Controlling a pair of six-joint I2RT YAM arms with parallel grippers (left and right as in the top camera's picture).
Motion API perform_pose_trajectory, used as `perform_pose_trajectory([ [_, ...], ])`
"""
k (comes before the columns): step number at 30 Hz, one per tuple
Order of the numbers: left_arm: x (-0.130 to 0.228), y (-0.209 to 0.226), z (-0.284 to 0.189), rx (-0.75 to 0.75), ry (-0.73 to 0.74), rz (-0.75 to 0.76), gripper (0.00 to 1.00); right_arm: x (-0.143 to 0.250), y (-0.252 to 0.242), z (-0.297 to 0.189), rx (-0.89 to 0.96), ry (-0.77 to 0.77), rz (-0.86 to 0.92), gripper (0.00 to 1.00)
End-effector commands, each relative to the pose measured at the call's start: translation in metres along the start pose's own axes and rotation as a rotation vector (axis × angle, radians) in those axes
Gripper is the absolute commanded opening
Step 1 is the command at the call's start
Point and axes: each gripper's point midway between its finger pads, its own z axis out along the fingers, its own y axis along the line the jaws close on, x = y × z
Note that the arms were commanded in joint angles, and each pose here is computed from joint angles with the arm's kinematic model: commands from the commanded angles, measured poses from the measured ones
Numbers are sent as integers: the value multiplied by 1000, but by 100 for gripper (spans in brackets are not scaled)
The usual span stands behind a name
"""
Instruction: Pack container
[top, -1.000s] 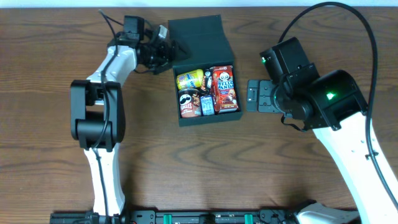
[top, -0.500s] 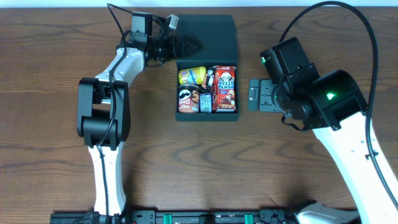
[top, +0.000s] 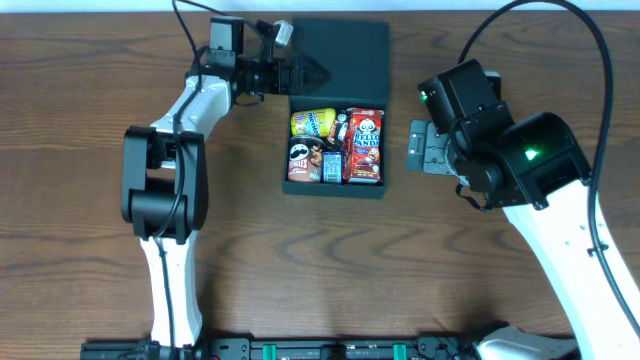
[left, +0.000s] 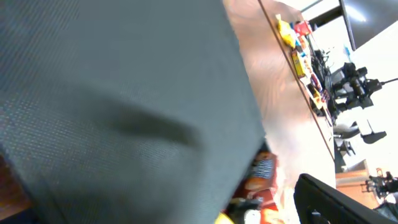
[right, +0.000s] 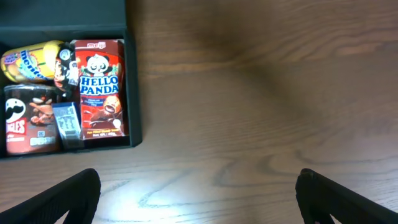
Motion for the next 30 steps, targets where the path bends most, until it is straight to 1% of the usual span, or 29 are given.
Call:
perform_pose_trajectory([
  [1,-30,-68,-26,61,-39,198,95,-2,-8,1,39,-15,22,99],
  [4,-22,-93,-31,48,-1,247,95,-3,-9,1,45,-19,22,99],
  [10,11,-137,-44,-101,138,329,95,-9,-19,0,102,-56,23,99],
  [13,24,-154,-50,-123,187,347,95,-10,-18,0,99,-60,25,99],
  [16,38,-165,-55,-141,236,337,95,-12,-17,0,96,-65,28,99],
  [18,52,-171,-60,-144,282,301,95,-13,-17,0,93,-69,30,99],
  [21,61,-179,-69,-149,308,272,95,-14,-14,1,78,-71,34,99],
  [24,67,-181,-87,-245,331,273,95,-14,-4,3,31,-60,40,99],
  [26,74,-181,-111,-362,353,272,95,-13,5,7,1,-41,38,99],
  [30,83,-188,-152,-530,359,258,95,-8,24,21,-48,20,25,99],
])
